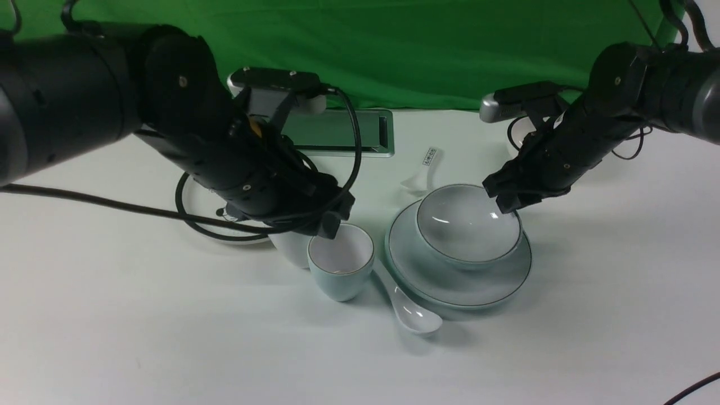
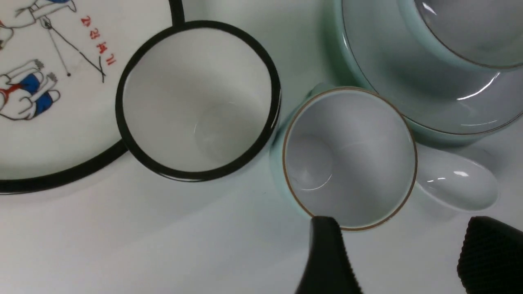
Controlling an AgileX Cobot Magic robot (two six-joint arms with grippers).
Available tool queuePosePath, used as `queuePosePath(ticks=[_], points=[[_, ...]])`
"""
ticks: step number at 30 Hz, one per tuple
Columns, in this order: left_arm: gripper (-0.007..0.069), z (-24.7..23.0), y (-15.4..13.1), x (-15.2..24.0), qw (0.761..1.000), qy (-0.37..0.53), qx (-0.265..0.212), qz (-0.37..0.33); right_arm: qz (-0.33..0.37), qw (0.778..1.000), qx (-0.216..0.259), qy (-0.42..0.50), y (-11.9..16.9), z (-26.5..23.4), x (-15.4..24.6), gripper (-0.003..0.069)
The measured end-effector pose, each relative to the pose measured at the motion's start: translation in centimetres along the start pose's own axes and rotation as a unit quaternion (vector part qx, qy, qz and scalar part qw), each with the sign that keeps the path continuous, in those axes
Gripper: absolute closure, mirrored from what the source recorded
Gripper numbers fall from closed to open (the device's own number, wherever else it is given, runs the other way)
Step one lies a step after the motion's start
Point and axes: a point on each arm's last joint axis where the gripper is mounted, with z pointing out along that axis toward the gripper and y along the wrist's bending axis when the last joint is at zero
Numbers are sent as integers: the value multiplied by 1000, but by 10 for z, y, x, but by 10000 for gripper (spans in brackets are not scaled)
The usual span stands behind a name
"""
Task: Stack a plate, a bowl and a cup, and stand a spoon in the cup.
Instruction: Use the right arm to put the blue rice bowl into the blue large plate in the middle, then use the left arm to grab a blue teacup
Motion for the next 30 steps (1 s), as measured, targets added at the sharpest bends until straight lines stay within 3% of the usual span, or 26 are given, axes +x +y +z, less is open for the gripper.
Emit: queuePosePath(ticks=[8,15,23,26,30], points=[[242,36,8,4,999,39,-11,-4,-4,1000,-8,20,5,0,3,309],[270,59,13,3,999,38,-18,-19,-3,1000,-12,25,8,-14,4,294],[470,80,18,6,998,48,-23,-34,-15,1000,-5,-24,17,-73,0,293],[604,81,18,6,998,48,-23,-36,-28,997,4,-74,24,-119,1,293],[629,72,16,3,998,46,-20,-34,-42,994,13,-99,31,-154,8,293]])
